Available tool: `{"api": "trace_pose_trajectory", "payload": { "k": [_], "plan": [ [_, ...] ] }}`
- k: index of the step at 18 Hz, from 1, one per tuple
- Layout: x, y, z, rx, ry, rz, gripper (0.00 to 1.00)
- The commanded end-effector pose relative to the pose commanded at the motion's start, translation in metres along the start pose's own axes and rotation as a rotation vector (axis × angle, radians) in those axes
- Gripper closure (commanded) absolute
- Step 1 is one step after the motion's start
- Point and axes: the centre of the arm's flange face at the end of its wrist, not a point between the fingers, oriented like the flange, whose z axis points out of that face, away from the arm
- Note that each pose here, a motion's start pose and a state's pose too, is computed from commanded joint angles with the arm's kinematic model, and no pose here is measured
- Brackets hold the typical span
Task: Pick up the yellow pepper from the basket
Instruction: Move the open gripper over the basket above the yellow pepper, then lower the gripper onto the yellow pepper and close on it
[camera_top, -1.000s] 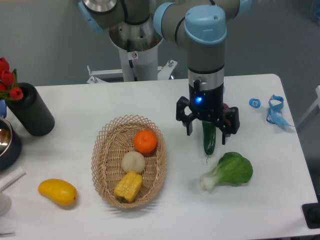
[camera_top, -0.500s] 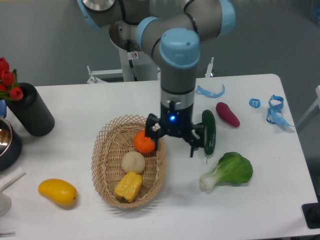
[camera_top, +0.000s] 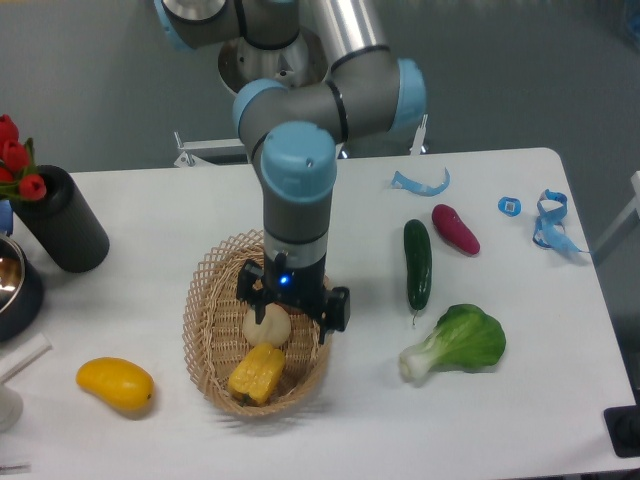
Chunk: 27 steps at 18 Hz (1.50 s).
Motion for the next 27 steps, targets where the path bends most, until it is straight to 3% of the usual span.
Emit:
{"api": "trace_pose_trajectory", "payload": {
  "k": [7,21,24,27],
  "plan": [
    [0.018,-0.013,0.06,-0.013,0.023,0.062,0.0],
    [0.026,-0.011,0.076,-0.032,0.04,0.069,0.01],
    [0.026,-0.012,0.074,-0.03,0.039,0.067,0.32],
    [0.026,-0.012,0.073,-0.03,0.038,0.064,0.55]
  ]
}}
